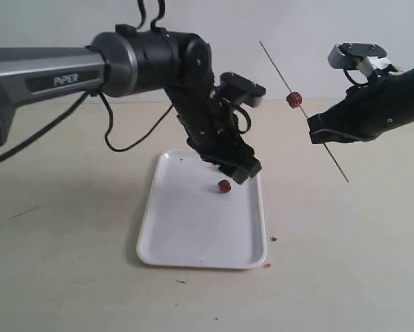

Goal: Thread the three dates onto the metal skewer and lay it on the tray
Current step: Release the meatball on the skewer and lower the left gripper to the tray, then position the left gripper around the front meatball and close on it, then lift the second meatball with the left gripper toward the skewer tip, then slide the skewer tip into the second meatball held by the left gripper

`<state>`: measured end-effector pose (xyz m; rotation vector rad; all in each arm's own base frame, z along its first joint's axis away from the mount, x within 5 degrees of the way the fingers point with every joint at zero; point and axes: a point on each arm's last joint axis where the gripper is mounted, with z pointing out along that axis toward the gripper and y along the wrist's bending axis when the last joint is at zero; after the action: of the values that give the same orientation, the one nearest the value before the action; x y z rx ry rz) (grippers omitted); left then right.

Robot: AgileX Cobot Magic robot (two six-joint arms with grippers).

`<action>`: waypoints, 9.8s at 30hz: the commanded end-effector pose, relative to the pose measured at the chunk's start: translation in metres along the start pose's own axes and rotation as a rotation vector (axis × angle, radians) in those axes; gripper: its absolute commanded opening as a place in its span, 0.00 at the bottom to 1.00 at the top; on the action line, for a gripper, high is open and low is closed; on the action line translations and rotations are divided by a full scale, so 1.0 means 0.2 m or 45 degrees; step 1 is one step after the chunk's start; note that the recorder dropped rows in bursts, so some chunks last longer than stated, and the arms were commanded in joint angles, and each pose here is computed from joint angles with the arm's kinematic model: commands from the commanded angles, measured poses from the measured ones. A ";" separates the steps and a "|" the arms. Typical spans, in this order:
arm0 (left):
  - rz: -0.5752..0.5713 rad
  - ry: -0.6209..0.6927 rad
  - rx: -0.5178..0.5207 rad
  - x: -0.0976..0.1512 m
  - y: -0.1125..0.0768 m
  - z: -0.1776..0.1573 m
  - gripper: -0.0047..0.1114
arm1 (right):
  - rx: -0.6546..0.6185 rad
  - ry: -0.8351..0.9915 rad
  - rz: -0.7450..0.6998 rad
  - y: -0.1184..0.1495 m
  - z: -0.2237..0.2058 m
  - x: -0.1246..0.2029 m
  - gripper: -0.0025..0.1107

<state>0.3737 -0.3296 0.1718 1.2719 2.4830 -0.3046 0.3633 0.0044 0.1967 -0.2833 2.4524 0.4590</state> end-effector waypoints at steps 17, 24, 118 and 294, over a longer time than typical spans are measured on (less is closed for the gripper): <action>0.071 0.047 -0.169 0.04 0.01 0.24 0.56 | -0.003 -0.007 -0.008 0.00 -0.01 0.00 0.02; 0.071 0.057 -0.167 0.05 0.01 0.26 0.56 | -0.001 -0.008 -0.008 -0.01 -0.01 0.00 0.02; 0.008 0.142 -0.140 0.10 0.00 0.33 0.36 | 0.005 -0.018 -0.001 -0.01 -0.01 0.00 0.02; -0.965 -0.794 0.560 0.08 0.78 -0.39 0.27 | -0.644 -0.144 0.520 0.40 0.23 0.04 0.02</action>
<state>0.4804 -0.1982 0.2296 0.1784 2.2595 -1.2380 0.3506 0.0979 0.1750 -0.0507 2.3023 1.2531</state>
